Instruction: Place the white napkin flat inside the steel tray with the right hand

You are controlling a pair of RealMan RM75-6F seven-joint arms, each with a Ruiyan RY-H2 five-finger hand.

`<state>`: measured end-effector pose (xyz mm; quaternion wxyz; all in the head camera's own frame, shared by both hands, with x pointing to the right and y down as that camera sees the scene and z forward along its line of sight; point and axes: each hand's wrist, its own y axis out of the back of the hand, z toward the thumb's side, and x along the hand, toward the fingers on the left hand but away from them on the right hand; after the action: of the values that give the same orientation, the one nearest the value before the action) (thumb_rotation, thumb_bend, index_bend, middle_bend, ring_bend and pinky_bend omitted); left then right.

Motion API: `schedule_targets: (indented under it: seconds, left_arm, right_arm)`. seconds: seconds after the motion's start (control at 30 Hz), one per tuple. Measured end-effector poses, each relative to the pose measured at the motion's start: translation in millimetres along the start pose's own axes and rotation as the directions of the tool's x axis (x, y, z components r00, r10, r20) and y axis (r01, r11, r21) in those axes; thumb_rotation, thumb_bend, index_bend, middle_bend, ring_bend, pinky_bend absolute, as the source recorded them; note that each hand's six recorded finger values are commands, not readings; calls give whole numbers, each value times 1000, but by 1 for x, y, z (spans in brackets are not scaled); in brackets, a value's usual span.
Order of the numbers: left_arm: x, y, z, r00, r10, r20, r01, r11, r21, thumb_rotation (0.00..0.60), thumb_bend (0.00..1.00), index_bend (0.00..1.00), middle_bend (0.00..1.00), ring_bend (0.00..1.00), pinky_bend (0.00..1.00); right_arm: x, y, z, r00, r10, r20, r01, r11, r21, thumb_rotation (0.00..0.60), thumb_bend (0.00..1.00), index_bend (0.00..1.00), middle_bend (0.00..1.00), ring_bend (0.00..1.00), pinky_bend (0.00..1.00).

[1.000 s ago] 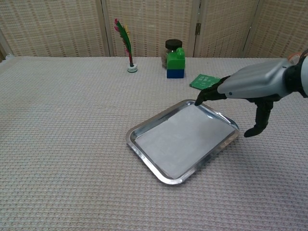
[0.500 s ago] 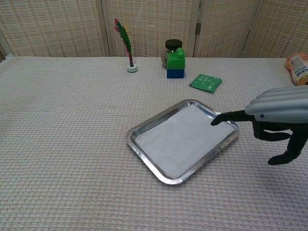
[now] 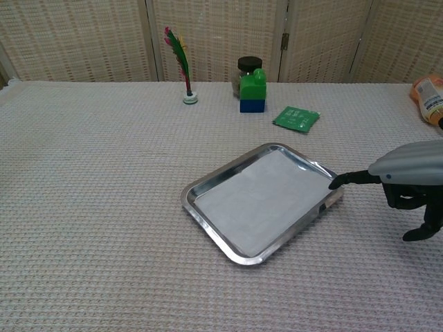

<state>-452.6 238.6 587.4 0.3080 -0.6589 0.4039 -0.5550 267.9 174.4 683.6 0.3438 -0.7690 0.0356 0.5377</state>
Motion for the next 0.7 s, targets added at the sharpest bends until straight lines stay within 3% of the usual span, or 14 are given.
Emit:
schedule_targets:
  seconds: [0.7]
  left_arm:
    - [0,1,-1,1000,0,-2,0,1000,-5,600,498,0,0,0,0]
  right_arm:
    - [-25,-8,13,998,52,-40,-53,998,-30,600,291,0,963,934,953]
